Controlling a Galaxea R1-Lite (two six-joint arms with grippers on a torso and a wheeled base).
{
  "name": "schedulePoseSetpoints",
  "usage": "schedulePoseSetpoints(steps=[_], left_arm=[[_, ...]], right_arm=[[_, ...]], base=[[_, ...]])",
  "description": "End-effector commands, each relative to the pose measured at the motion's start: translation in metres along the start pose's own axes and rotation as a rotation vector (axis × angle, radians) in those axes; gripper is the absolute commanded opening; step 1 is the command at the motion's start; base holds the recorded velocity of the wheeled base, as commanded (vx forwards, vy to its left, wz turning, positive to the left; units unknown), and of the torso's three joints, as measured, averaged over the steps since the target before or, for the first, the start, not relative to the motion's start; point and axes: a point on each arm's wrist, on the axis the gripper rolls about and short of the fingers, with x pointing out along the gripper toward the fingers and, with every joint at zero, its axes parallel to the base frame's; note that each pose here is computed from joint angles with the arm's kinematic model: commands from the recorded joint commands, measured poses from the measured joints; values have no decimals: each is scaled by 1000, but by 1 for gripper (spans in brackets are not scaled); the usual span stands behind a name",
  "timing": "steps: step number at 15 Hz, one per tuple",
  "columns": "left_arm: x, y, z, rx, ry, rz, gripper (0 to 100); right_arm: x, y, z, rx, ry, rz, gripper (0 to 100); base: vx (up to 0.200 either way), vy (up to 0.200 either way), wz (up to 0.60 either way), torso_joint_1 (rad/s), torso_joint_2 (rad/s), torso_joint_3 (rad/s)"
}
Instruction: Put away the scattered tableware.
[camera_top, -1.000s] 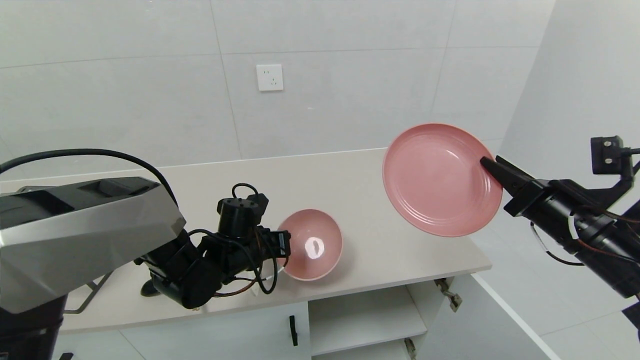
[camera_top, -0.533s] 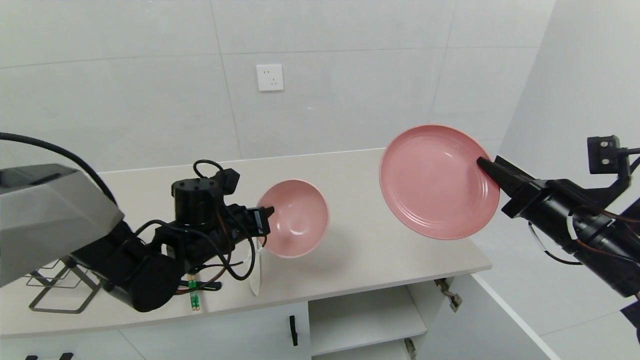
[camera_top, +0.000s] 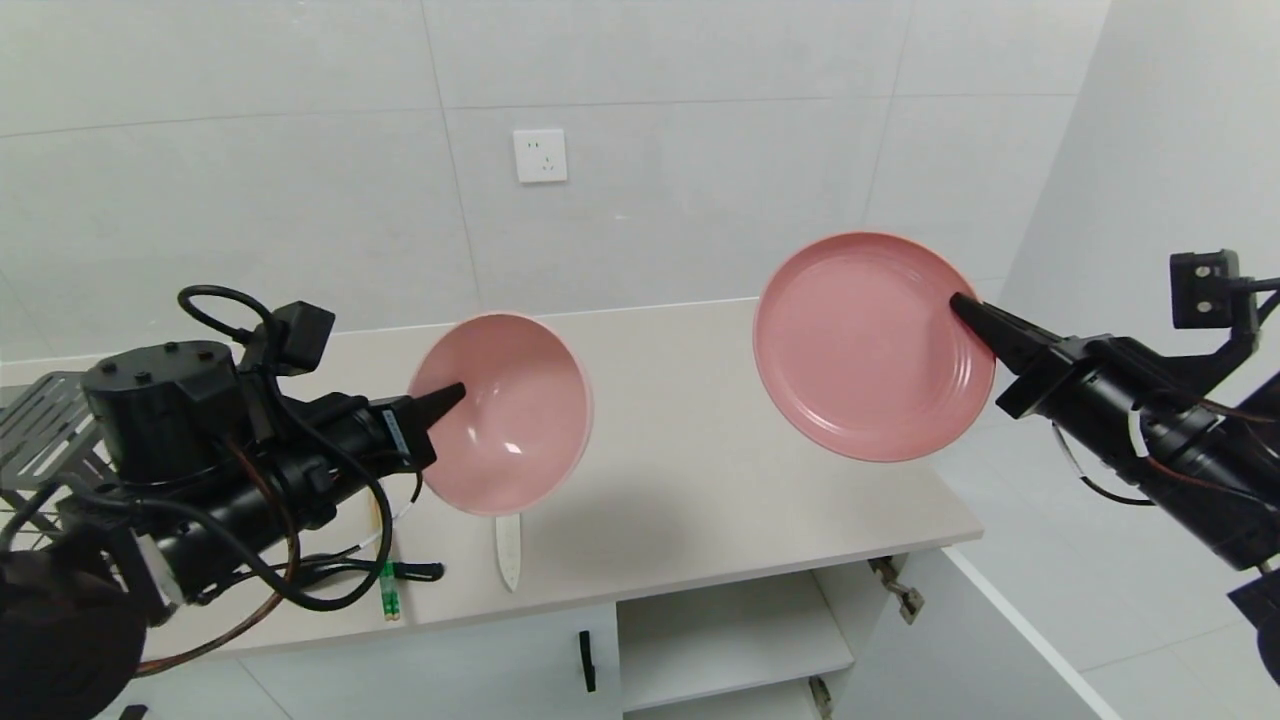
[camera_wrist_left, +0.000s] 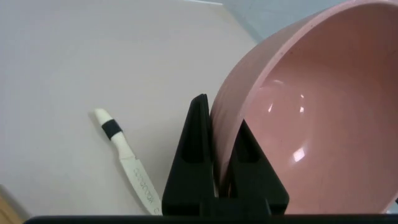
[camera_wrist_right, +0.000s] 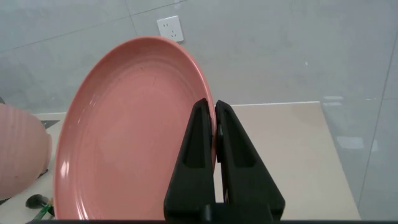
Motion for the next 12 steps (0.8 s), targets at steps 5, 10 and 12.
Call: schedulePoseSetpoints(steps=[5,10,12], left_arm=[[-23,3,10,-126,-150,-13,0],[-63,-7,1,-254,-180,-128,0],[-80,-7,-2,-233,-213,-143,0]], right_arm=[[-2,1,-2,32,7,-1,0],[-8,14,-8,46,44,41,0],[-10,20,-4,46,31,66,0]], base=[[0,0,0,0,0,0],[0,0,0,0,0,0],[0,0,0,0,0,0]])
